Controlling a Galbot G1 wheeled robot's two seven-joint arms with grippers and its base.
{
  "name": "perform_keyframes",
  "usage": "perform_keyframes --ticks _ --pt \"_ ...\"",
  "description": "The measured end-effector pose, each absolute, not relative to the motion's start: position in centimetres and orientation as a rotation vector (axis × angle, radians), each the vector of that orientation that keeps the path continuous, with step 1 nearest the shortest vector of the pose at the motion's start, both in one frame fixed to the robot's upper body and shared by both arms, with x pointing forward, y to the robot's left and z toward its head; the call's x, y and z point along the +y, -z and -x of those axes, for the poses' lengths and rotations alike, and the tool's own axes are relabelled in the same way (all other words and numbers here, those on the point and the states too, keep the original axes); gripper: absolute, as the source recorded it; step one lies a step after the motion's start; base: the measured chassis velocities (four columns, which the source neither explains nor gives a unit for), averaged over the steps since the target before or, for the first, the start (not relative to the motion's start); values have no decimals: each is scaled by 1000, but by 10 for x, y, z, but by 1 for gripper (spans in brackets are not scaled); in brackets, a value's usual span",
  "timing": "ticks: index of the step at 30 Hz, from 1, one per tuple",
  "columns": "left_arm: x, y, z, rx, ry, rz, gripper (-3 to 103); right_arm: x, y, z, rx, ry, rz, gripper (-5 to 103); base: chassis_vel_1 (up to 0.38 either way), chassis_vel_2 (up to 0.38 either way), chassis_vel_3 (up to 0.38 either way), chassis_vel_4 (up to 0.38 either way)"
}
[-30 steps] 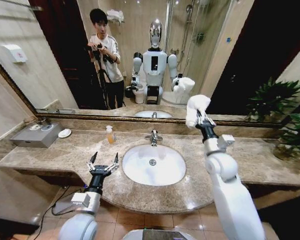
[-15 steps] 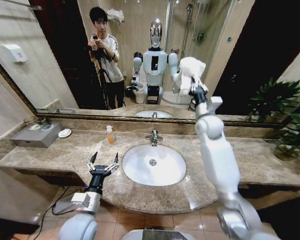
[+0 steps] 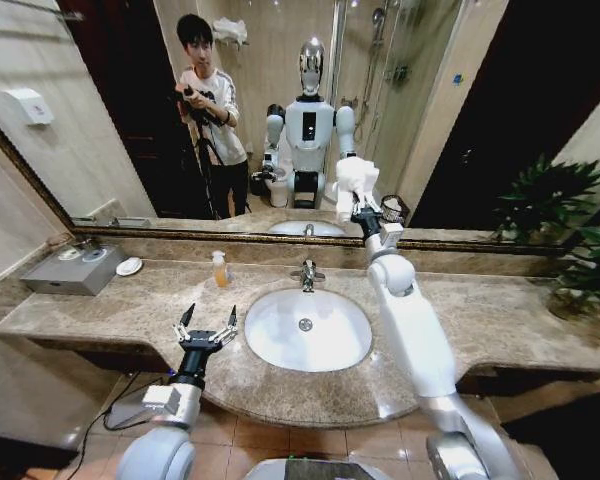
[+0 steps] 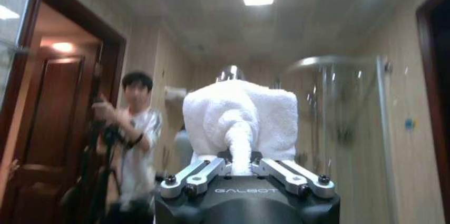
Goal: Pick up the towel from the sink counter and wipe the mirror surface.
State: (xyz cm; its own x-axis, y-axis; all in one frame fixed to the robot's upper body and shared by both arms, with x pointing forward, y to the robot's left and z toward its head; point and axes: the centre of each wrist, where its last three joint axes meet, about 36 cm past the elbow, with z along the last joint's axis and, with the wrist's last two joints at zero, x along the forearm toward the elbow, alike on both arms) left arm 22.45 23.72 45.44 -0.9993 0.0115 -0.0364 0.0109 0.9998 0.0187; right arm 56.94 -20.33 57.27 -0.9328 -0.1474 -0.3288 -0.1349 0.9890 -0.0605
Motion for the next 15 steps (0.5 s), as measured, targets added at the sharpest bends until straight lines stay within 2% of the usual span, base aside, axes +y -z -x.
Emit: perform_keyframes --ticks 9,15 --pt "237 -454 -225 3105 -29 -17 100 -229 -655 -578 2676 145 140 10 0 0 0 0" --pt "237 -454 -225 3105 -29 -17 100 -223 -624 -581 2738 150 159 10 0 0 0 0"
